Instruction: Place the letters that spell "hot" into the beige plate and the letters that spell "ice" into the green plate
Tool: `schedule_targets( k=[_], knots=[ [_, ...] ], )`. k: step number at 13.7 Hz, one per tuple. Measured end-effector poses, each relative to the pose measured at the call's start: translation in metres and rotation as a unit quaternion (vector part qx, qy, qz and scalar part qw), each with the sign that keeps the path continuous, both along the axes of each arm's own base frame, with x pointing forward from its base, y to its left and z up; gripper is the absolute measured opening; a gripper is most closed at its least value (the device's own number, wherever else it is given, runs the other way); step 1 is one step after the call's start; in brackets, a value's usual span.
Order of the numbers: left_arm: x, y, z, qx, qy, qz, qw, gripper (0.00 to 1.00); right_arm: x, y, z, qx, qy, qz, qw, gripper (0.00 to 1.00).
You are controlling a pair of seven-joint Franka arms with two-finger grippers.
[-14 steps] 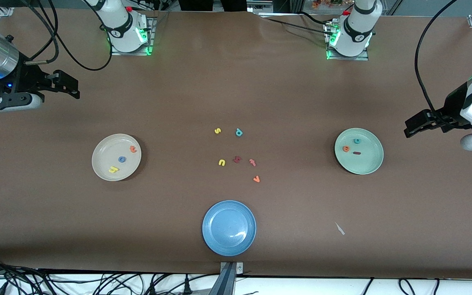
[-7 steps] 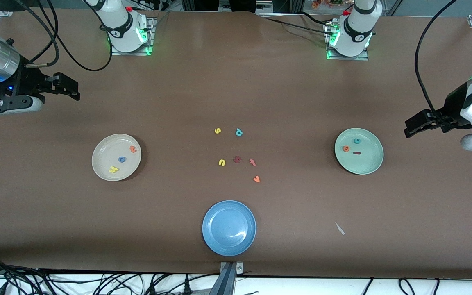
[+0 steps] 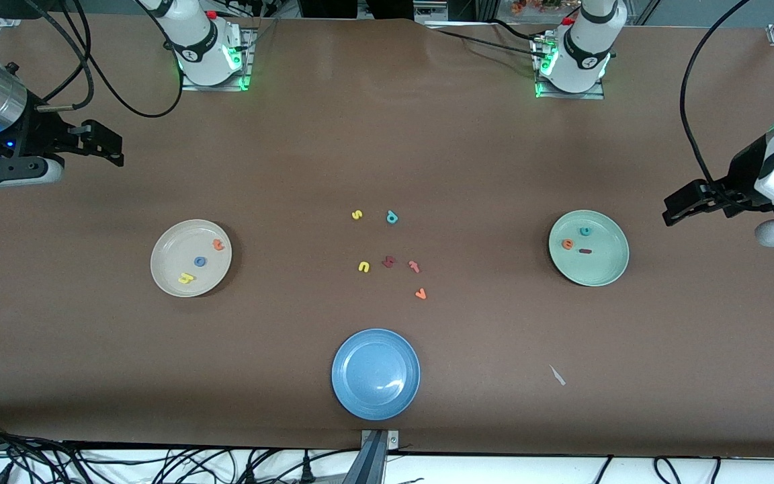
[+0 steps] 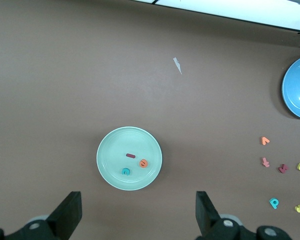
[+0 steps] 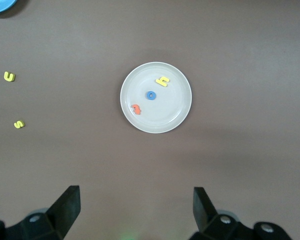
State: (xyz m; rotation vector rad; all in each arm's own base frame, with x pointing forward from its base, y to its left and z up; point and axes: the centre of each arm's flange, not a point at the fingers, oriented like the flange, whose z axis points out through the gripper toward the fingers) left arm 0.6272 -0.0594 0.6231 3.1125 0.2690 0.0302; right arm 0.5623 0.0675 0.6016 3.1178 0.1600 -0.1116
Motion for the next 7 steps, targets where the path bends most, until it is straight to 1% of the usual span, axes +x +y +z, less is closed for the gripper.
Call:
schedule_targets(
  k=[3, 7],
  knots=[
    [0.0000, 0.0000, 0.0000, 0.000, 0.000, 0.000, 1.000, 1.00, 0.0026, -0.0065, 0.0095, -0.001, -0.013, -0.006, 1.000, 1.00],
    [0.0000, -0.0001, 0.0000, 0.000, 0.000, 0.000, 1.000, 1.00, 0.0052, -0.0081, 0.0078, -0.002, -0.012, -0.007, 1.000, 1.00]
  ],
)
